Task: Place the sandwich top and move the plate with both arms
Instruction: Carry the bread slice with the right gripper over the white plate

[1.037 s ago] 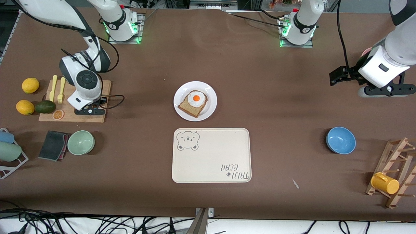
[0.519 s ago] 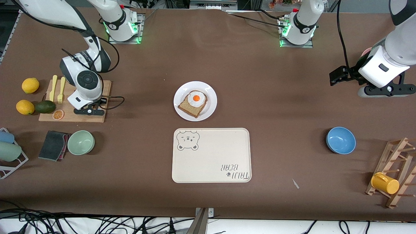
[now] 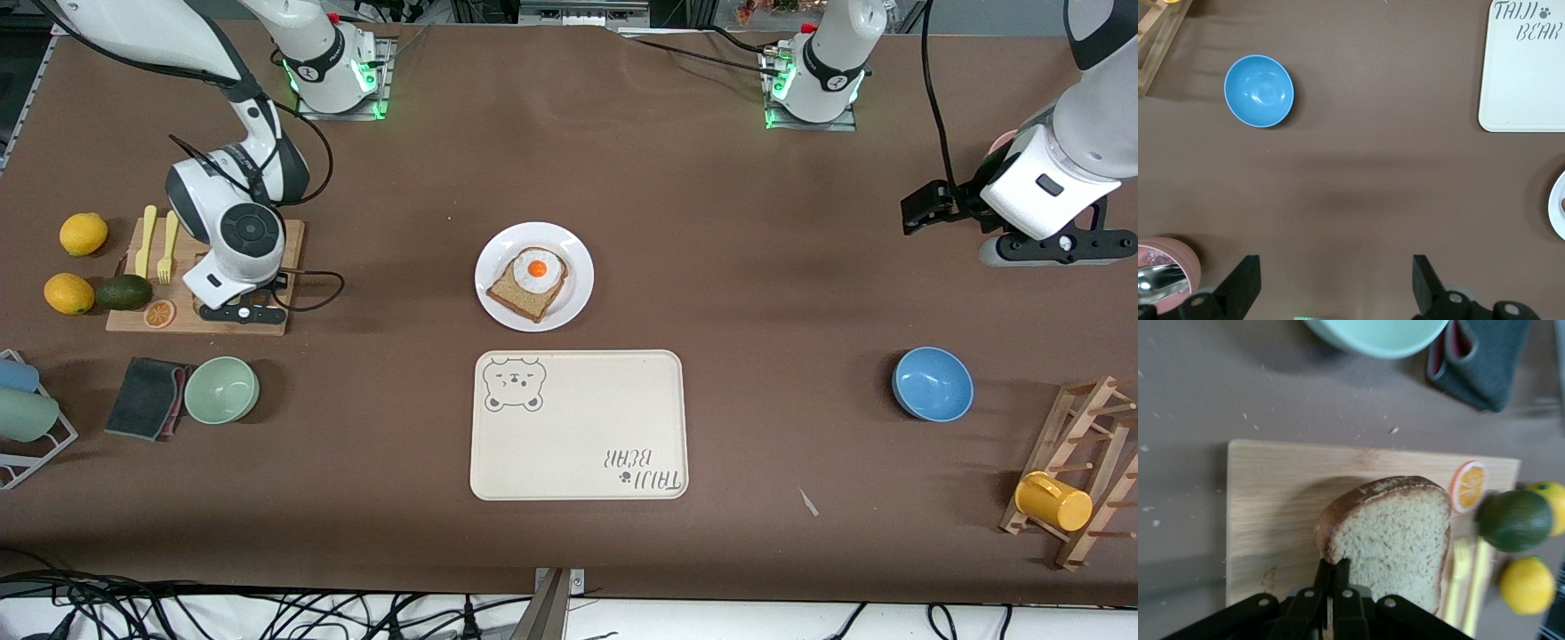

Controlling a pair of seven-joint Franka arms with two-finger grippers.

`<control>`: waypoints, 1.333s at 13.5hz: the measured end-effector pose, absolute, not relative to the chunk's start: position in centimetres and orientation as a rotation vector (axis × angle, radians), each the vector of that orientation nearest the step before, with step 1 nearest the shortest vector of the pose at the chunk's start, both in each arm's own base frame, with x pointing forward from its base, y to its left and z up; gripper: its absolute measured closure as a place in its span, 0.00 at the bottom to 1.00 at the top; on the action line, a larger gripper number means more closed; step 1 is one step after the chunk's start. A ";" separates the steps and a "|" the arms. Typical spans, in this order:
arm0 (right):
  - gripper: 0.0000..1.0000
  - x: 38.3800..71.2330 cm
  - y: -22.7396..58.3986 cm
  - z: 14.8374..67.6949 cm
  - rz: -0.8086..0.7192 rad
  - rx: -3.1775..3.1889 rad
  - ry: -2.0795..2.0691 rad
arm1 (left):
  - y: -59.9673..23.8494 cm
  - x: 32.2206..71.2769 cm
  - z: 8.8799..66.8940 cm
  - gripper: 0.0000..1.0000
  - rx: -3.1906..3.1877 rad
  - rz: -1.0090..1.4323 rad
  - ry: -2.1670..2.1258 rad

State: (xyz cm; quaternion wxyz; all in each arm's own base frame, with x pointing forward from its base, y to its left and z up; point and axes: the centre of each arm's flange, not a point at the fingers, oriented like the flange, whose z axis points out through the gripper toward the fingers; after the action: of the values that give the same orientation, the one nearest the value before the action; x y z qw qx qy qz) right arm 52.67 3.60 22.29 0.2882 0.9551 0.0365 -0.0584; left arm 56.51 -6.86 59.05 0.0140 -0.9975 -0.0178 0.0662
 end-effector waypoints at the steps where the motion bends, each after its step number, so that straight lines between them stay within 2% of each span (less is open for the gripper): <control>1: 0.96 53.4 5.0 23.5 -0.172 2.532 0.089 | -6.9 56.5 59.0 0.00 -3.106 0.206 -0.055; 4: 0.96 55.2 9.8 26.3 -0.225 2.548 0.042 | -6.8 56.5 59.0 0.00 -3.106 0.207 -0.056; 9: 0.96 58.9 19.0 30.7 -0.426 2.697 -0.106 | -6.8 56.5 59.0 0.00 -3.106 0.208 -0.057; 14: 0.96 59.8 25.8 32.0 -0.592 2.879 -0.432 | -6.8 56.5 59.0 0.00 -3.106 0.209 -0.057; 18: 0.96 59.4 34.0 32.8 -0.591 2.894 -0.693 | -6.8 56.5 58.9 0.00 -3.106 0.209 -0.057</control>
State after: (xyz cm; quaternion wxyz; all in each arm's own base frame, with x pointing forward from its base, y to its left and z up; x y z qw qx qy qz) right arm 59.38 33.95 32.76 0.0539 0.9525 -0.2281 -0.1946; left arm 56.50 -6.81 58.95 0.0142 -0.9975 -0.0182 0.0673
